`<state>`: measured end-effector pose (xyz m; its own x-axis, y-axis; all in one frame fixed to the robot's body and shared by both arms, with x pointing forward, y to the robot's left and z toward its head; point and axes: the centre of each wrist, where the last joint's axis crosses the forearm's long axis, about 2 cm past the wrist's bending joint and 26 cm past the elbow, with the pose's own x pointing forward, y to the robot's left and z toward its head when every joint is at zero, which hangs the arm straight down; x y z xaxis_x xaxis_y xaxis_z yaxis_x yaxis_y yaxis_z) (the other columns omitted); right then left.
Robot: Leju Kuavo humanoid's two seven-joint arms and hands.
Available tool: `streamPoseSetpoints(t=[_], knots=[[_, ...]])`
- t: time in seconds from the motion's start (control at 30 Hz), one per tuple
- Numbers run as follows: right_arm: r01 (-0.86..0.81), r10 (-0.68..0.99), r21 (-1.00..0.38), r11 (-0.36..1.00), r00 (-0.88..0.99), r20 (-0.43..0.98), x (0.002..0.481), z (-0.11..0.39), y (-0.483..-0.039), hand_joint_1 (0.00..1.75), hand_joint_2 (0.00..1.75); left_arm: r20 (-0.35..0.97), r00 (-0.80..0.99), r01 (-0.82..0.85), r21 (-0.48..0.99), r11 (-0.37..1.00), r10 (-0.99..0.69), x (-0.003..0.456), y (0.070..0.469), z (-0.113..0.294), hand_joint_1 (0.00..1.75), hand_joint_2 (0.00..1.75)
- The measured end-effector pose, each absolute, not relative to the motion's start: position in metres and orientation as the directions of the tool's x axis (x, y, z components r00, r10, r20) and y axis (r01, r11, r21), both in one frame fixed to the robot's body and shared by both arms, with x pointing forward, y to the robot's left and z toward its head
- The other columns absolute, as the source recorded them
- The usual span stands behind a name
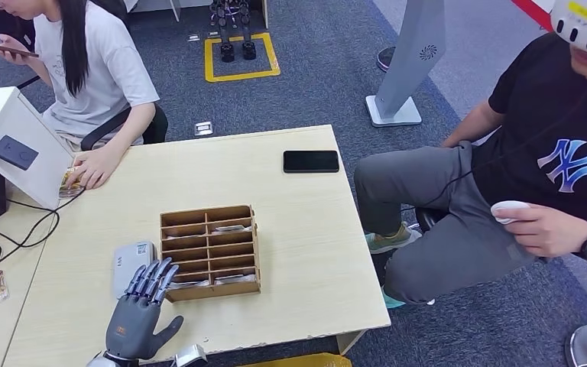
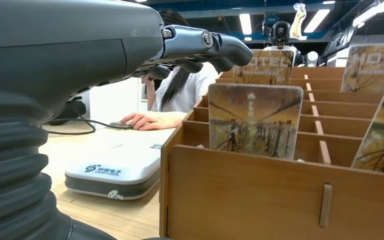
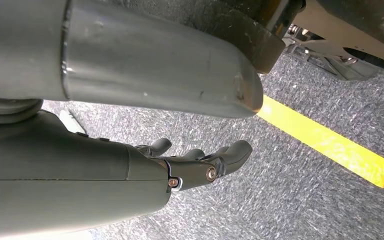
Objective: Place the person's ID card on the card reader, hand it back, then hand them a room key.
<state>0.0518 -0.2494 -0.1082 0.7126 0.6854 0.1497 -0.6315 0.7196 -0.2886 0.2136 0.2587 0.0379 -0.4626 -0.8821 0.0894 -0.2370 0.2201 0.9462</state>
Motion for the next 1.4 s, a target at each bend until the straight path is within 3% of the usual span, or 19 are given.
streamPoseSetpoints(t=[0.27, 1.4], knots=[[-0.632, 0.686, -0.289, 0.719, 0.711, 0.152, 0.052, -0.108, -0.249, 0.00, 0.00, 0.083, -0.440, -0.225, 0.954, 0.199, -0.894, 0.215, 0.262, 0.034, 0.00, 1.75], [-0.642, 0.697, -0.291, 0.709, 0.701, 0.150, 0.052, -0.108, -0.248, 0.00, 0.00, 0.236, -0.459, -0.204, 0.910, 0.360, -0.856, 0.214, 0.259, 0.043, 0.00, 1.75]])
